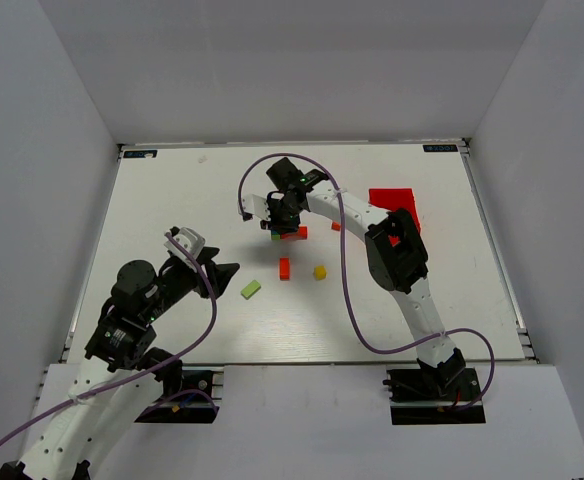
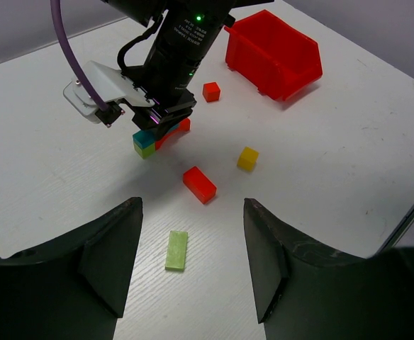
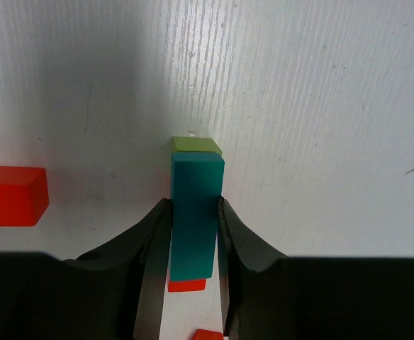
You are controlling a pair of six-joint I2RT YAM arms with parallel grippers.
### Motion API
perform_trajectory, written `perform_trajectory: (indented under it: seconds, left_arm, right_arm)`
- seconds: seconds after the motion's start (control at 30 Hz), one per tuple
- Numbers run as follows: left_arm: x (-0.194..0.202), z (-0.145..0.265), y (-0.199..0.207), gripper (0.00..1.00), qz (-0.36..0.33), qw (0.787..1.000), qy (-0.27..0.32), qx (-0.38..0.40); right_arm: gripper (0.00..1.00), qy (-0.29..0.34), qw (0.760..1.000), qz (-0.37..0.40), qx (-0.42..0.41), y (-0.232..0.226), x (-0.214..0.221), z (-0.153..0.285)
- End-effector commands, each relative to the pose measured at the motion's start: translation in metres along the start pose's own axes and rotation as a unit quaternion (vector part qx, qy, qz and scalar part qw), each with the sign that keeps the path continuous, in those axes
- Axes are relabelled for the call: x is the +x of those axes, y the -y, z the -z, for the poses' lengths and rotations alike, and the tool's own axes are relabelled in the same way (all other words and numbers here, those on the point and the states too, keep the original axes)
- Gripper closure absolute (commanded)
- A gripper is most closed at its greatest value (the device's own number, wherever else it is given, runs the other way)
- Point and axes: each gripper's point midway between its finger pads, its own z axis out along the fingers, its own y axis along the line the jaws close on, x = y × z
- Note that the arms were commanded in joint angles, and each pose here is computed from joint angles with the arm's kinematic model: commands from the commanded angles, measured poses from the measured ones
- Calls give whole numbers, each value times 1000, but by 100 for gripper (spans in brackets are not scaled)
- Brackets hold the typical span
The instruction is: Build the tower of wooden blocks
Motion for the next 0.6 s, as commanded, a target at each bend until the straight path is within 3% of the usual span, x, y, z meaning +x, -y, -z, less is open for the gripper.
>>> perform_trajectory:
  seconds: [0.0,0.57]
  left_arm:
    - [-4,1,0,31,-2,1000,3,0]
    - [-4,1,0,31,-2,1000,3,0]
  right_arm:
    - [86,16,1000,7,6,7,-12,4]
    - [75,8,1000,2,7,7,-6,0]
